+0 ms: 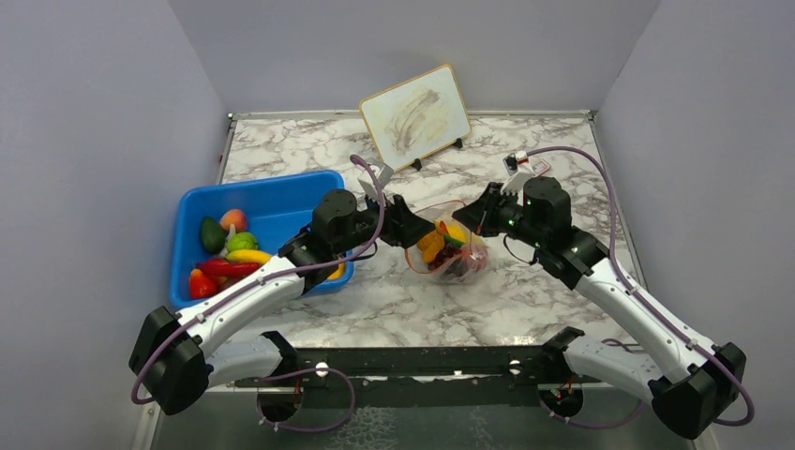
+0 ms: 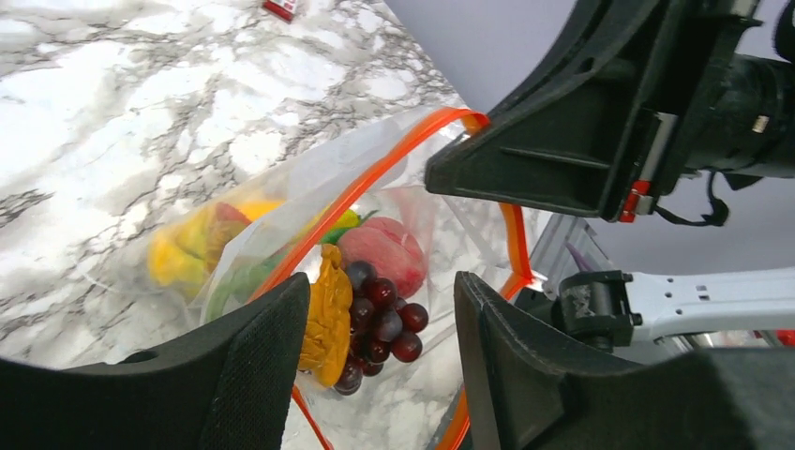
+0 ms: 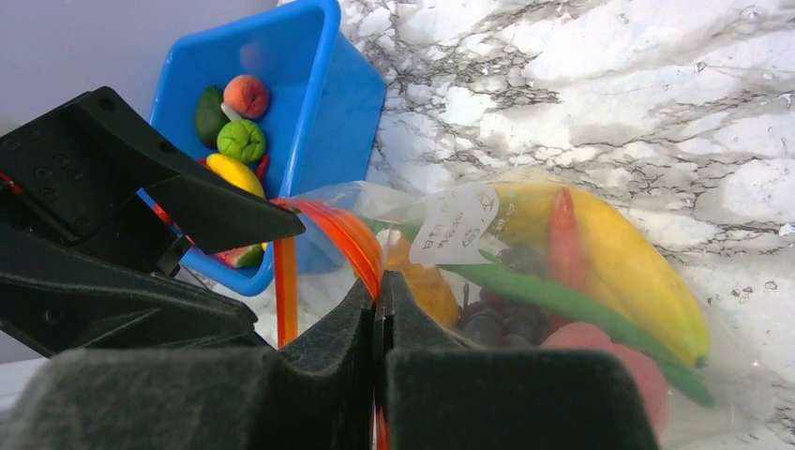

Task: Place the food in the zip-top bag and seal the zipper
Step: Place the fake vegetable in the zipper food storage bag, then pick up the fake fruit from the bin.

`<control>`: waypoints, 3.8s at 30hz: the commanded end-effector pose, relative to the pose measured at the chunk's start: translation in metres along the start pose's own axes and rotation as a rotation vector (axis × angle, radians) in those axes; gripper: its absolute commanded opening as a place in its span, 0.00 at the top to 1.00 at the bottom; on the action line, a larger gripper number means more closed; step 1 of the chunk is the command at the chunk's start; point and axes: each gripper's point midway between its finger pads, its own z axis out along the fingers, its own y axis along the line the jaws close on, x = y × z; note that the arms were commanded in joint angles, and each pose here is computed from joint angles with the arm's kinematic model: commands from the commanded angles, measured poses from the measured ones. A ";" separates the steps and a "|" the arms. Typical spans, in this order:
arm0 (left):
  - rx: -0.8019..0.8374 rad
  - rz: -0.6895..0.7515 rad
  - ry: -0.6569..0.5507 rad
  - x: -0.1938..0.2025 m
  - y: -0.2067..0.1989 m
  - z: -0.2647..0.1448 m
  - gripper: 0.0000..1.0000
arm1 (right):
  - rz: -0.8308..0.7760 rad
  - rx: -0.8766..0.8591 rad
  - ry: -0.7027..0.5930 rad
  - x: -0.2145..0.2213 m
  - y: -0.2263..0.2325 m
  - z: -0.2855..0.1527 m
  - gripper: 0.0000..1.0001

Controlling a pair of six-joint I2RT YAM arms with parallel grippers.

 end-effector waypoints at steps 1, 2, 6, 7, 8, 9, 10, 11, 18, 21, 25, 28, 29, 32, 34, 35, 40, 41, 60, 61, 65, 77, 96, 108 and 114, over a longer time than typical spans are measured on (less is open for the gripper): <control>-0.082 0.063 -0.074 -0.029 0.004 -0.003 0.39 | -0.020 -0.024 -0.067 -0.016 0.009 -0.007 0.99; -0.104 0.069 -0.078 -0.032 0.006 -0.003 0.38 | -0.023 -0.026 -0.069 -0.016 0.009 -0.008 0.99; -0.206 0.116 -0.113 -0.047 0.020 -0.008 0.37 | -0.027 -0.030 -0.067 -0.014 0.009 -0.010 0.99; -0.236 0.141 -0.122 -0.051 0.025 -0.010 0.37 | -0.027 -0.032 -0.069 -0.014 0.009 -0.010 0.99; -0.263 0.162 -0.134 -0.055 0.028 -0.012 0.35 | -0.028 -0.034 -0.070 -0.013 0.009 -0.011 0.99; -0.292 0.179 -0.151 -0.060 0.032 -0.015 0.35 | -0.029 -0.033 -0.069 -0.013 0.008 -0.011 0.99; -0.328 0.195 -0.170 -0.066 0.037 -0.019 0.33 | -0.030 -0.032 -0.069 -0.012 0.008 -0.012 0.99; -0.384 0.194 -0.199 -0.072 0.045 -0.025 0.32 | -0.031 -0.031 -0.068 -0.012 0.008 -0.012 0.99; -0.874 0.145 -0.270 -0.097 0.118 -0.070 0.26 | -0.040 -0.032 -0.075 -0.013 0.008 -0.015 0.99; -1.008 0.107 -0.257 -0.101 0.142 -0.084 0.23 | -0.048 -0.033 -0.074 -0.013 0.009 -0.015 0.99; -1.112 0.053 -0.253 -0.104 0.174 -0.103 0.10 | -0.050 -0.045 -0.071 -0.014 0.011 -0.017 0.99; -1.194 0.027 -0.227 -0.103 0.198 -0.118 0.06 | -0.050 -0.045 -0.069 -0.014 0.012 -0.018 0.99; -1.223 0.011 -0.219 -0.101 0.205 -0.124 0.05 | -0.054 -0.042 -0.070 -0.015 0.012 -0.018 0.99; -1.341 -0.058 -0.225 -0.097 0.230 -0.149 0.05 | -0.065 -0.039 -0.066 -0.017 0.013 -0.019 0.99; -1.427 -0.092 -0.233 -0.091 0.243 -0.166 0.07 | -0.069 -0.040 -0.068 -0.019 0.015 -0.019 0.99; -1.466 -0.108 -0.231 -0.086 0.250 -0.175 0.08 | -0.071 -0.042 -0.069 -0.020 0.015 -0.019 0.99; -1.573 -0.197 -0.264 -0.070 0.275 -0.212 0.16 | -0.076 -0.044 -0.059 -0.020 0.016 -0.018 0.99; -1.592 -0.212 -0.269 -0.068 0.280 -0.219 0.18 | -0.076 -0.046 -0.058 -0.020 0.017 -0.019 0.99; -1.936 -0.316 -0.310 -0.043 0.327 -0.341 0.25 | -0.097 -0.026 -0.080 -0.027 0.017 -0.028 0.99; -1.939 -0.316 -0.300 -0.041 0.331 -0.343 0.24 | -0.097 -0.030 -0.083 -0.027 0.018 -0.028 0.99; -1.970 -0.321 -0.237 -0.034 0.345 -0.353 0.19 | -0.104 -0.039 -0.062 -0.026 0.020 -0.027 0.99; -2.073 -0.312 -0.162 -0.029 0.357 -0.381 0.21 | -0.104 -0.058 -0.054 -0.022 0.021 -0.024 0.99; -2.015 -0.349 -0.112 -0.018 0.377 -0.378 0.18 | -0.117 -0.075 -0.063 -0.026 0.026 -0.025 0.99; -1.932 -0.398 -0.092 -0.009 0.393 -0.368 0.20 | -0.101 -0.091 -0.052 -0.022 0.027 -0.022 0.99; -1.934 -0.428 -0.065 -0.001 0.399 -0.372 0.23 | -0.099 -0.088 -0.051 -0.020 0.026 -0.023 0.99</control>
